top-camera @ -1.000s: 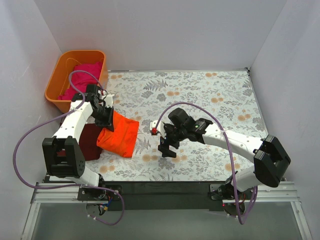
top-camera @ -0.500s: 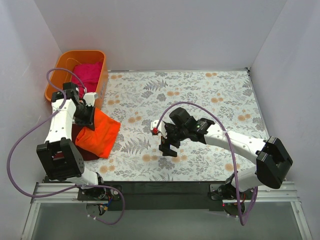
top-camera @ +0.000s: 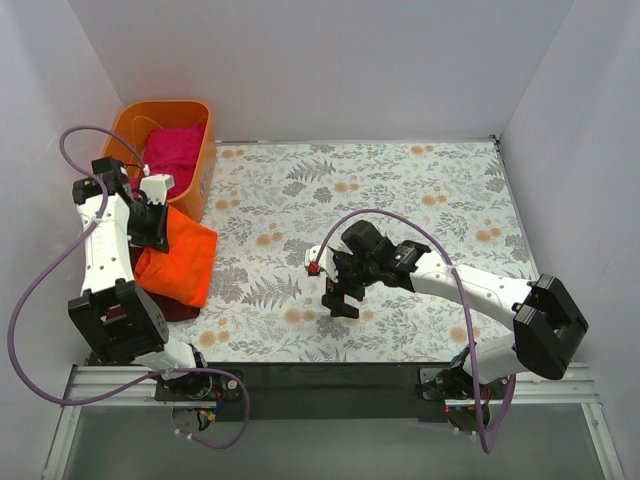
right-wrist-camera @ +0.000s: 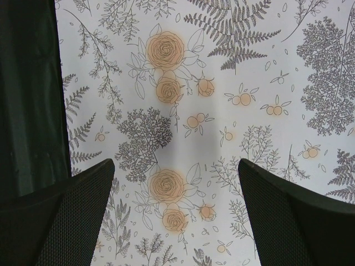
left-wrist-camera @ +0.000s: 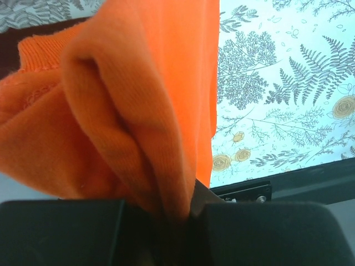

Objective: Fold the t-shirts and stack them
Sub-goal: Neatly place the folded tshirt to the corner

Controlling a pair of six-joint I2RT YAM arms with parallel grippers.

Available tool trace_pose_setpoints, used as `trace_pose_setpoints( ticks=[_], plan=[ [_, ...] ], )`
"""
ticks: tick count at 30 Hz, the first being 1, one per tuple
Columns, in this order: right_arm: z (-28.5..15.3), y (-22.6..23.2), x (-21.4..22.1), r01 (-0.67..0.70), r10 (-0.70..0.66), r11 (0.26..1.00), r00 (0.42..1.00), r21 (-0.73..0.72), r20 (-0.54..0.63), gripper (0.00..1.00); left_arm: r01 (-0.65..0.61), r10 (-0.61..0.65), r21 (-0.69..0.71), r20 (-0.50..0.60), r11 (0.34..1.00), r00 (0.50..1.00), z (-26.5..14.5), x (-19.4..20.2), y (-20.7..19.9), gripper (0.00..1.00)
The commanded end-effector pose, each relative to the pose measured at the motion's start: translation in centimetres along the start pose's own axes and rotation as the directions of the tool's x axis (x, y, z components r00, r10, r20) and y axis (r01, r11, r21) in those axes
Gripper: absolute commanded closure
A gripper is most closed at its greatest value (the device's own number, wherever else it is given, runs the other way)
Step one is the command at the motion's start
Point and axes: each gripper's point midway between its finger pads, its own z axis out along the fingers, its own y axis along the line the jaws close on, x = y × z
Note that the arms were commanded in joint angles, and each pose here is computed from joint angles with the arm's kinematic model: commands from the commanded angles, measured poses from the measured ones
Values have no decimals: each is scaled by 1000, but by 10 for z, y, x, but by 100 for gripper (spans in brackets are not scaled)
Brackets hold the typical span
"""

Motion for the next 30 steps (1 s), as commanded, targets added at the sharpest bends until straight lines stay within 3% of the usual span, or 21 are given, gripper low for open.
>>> trace_pose_setpoints(
  ticks=[1, 23, 30],
  plan=[
    [-7, 0, -8, 33, -33, 999, 999, 11, 31, 2, -41, 40, 17, 28, 999, 999, -19, 0, -4, 100],
    [-7, -2, -4, 41, -42, 999, 999, 23, 20, 1, -23, 20, -106, -35, 994, 999, 27, 27, 65, 100],
    [-7, -3, -3, 41, -41, 999, 999, 26, 14, 2, -73, 67, -122, -53, 990, 996, 31, 27, 83, 100]
  ],
)
